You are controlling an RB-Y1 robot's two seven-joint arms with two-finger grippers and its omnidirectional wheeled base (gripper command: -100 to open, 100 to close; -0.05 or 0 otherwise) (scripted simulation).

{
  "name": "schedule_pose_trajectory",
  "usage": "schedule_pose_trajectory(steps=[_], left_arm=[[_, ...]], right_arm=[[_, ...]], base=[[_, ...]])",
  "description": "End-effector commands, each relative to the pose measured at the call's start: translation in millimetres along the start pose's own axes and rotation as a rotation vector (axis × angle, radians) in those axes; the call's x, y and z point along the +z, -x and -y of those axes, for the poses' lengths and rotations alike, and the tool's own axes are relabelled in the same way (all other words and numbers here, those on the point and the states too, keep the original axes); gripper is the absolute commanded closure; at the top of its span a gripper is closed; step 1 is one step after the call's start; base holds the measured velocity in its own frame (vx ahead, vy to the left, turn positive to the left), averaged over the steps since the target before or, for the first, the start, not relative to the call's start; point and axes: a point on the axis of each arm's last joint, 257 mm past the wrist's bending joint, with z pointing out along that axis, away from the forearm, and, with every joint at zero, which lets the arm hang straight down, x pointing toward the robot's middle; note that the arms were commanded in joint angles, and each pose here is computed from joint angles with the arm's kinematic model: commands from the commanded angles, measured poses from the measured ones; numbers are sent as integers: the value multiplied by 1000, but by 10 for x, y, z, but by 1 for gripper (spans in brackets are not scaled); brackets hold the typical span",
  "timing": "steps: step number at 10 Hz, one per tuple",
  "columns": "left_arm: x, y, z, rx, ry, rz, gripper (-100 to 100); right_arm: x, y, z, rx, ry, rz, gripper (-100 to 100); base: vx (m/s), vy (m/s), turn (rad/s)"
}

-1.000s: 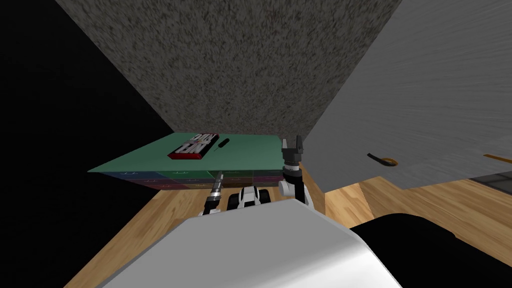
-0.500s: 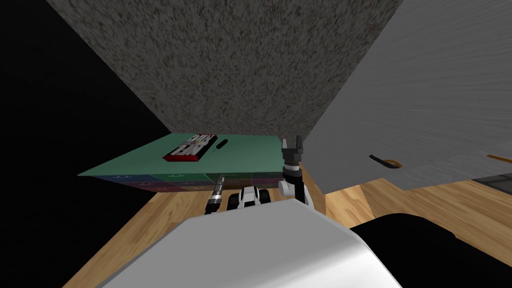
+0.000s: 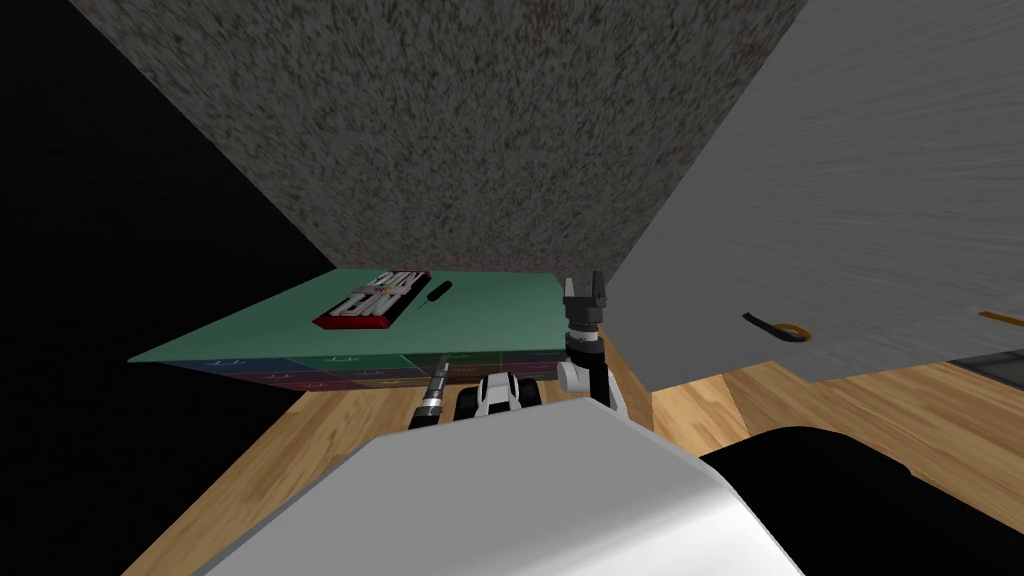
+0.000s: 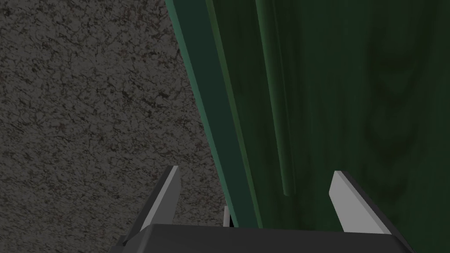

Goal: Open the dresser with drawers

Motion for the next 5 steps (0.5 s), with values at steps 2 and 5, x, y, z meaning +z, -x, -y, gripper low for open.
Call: schedule_pose_trajectory(steps=[2, 5], left_arm=[[-78, 2, -128, 9, 28, -12, -100], [54, 47, -105, 8, 28, -9, -100]], right_arm=[[0, 0, 0, 0, 0, 0, 0], [0, 0, 0, 0, 0, 0, 0]], base=[[0, 0, 0], [2, 1, -3]])
